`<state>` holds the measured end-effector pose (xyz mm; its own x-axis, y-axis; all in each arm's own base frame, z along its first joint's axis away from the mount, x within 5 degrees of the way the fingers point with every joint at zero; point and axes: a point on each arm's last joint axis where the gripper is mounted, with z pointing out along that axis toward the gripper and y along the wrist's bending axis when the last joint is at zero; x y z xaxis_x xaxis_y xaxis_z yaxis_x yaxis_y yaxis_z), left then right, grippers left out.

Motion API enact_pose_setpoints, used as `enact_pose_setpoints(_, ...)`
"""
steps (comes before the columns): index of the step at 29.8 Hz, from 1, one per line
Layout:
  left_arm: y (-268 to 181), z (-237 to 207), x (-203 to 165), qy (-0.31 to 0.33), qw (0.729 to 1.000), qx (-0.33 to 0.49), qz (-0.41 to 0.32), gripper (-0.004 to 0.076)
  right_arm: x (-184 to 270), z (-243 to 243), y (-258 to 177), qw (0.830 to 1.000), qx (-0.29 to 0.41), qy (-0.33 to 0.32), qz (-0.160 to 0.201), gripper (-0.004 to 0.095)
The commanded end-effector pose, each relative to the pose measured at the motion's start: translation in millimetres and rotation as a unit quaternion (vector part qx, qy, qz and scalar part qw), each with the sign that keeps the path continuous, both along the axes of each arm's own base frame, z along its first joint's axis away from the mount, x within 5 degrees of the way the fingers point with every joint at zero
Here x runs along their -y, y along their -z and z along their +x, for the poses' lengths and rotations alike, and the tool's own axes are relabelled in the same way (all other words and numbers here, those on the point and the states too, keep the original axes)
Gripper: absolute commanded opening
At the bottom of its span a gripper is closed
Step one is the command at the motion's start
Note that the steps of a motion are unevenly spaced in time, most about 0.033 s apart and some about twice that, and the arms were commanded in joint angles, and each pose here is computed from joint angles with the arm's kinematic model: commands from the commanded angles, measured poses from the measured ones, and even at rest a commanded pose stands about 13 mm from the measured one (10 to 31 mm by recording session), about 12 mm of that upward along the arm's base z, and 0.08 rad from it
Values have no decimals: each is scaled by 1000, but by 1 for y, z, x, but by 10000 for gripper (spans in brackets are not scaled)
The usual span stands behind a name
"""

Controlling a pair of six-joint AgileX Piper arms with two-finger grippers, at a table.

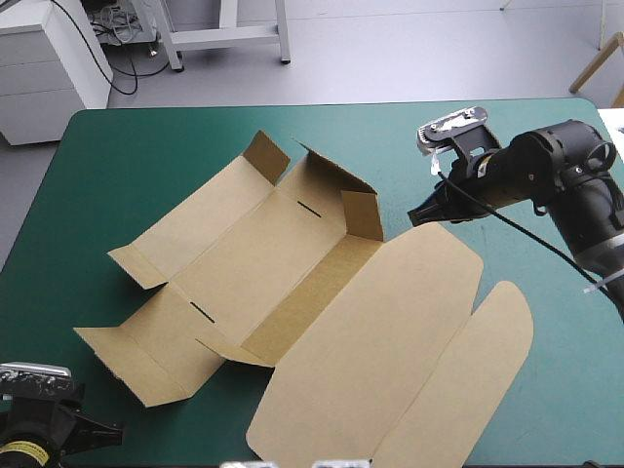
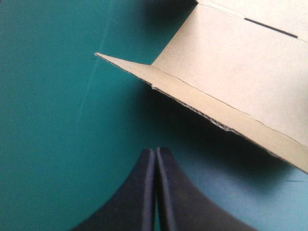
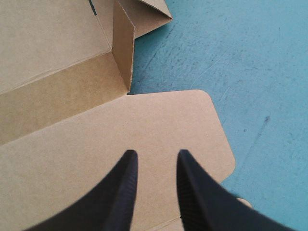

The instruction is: Fold the box

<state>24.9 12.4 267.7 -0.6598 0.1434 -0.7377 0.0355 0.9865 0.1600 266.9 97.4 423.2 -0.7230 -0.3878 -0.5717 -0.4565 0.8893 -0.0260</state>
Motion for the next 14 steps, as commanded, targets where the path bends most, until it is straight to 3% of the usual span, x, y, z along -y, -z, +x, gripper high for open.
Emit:
enact_pose_setpoints(1, -11, 5, 1, 4, 999, 44, -1, -10, 1, -8, -18, 999, 37, 12, 36, 523)
enact_pose_setpoints(5, -11, 5, 1, 3, 999, 42, -1, -10, 1, -9, -18, 999, 36, 10, 37, 696)
enact_pose_setpoints(11, -10, 4, 1, 2, 999, 34, -3, -10, -4, -8, -21, 997, 42, 6, 68, 691)
enact_pose_setpoints(14, -9, 3, 0, 1, 1000, 29, -3, -10, -6, -3, -25, 994, 78, -8, 75, 666)
